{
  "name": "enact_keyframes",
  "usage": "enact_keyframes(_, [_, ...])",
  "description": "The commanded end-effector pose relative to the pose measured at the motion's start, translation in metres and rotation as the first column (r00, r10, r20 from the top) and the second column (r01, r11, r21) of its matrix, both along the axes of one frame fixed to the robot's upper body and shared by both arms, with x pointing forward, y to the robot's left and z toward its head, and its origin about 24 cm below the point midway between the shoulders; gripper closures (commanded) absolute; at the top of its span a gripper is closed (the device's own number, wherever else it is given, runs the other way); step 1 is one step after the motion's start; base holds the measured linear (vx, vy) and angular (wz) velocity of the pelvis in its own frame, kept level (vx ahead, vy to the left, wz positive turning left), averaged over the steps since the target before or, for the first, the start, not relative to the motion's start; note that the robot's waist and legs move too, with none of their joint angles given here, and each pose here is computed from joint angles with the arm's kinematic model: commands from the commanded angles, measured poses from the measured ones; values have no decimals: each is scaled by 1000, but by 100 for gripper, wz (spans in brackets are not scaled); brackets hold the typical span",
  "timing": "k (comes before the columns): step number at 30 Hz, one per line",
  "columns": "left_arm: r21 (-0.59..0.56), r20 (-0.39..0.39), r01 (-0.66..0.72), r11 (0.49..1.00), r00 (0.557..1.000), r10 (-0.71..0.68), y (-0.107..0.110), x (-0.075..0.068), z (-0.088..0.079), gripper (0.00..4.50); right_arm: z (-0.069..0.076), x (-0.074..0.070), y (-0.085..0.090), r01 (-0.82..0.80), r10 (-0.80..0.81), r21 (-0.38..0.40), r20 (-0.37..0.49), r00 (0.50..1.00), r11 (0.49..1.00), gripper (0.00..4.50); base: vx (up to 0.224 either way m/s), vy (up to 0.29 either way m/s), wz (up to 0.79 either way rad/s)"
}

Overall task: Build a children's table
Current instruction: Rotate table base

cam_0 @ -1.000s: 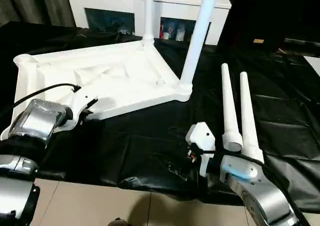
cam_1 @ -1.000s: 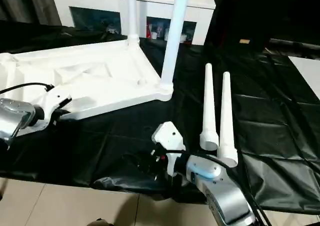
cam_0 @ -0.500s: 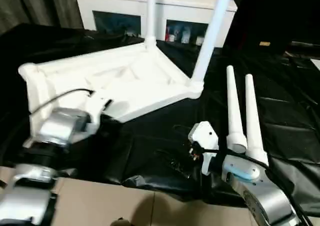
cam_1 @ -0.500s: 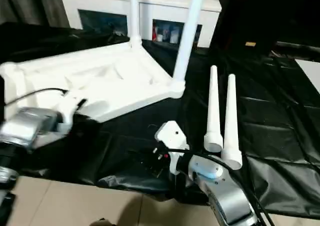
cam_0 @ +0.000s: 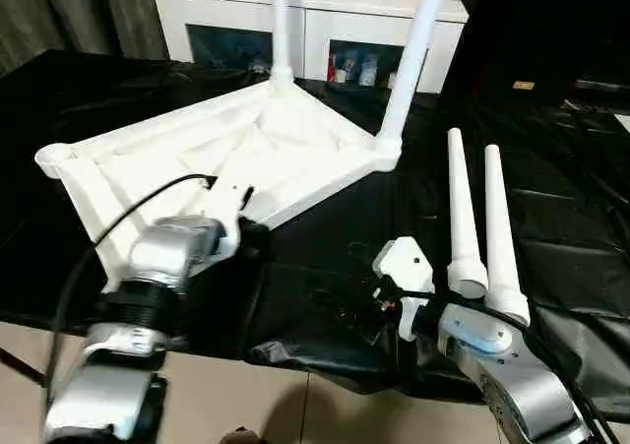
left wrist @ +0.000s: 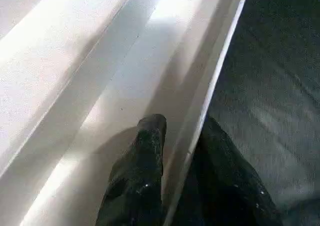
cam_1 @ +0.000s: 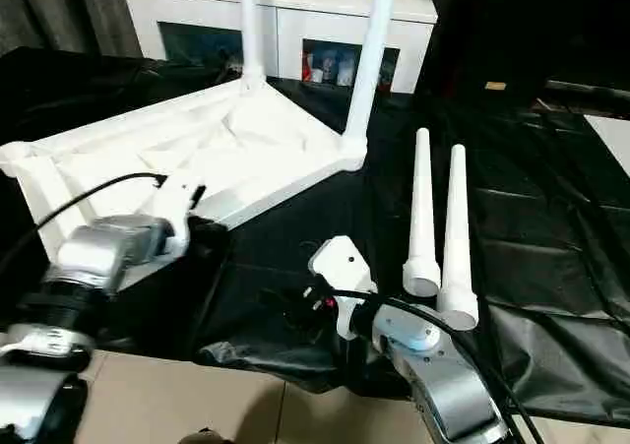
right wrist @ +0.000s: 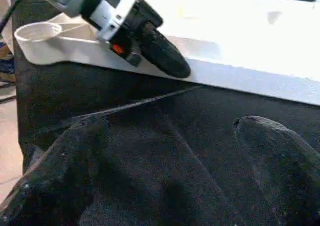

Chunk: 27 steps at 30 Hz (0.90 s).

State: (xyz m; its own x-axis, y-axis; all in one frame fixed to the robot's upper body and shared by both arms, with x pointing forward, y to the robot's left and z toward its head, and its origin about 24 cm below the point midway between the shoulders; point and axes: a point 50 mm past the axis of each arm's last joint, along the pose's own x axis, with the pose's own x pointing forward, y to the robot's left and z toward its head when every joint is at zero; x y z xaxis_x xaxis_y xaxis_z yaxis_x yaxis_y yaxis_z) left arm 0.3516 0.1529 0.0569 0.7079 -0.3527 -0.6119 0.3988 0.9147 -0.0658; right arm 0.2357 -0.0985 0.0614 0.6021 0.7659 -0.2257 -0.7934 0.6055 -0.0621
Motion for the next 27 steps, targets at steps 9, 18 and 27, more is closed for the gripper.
enact_keyframes(9, [-15,98,-206,978,973,207,2,11,5,377,-1,2,-4,31,-31,-10,14,999,999,0,0,0,0])
enact_keyframes(18, [-110,114,-171,979,976,184,-31,13,13,377,-2,2,-3,28,-28,-18,15,1000,999,0,0,0,0])
enact_keyframes(27, [-32,214,115,993,971,-106,-46,-1,22,263,-2,4,-4,35,-35,-23,22,999,999,0,0,0,0])
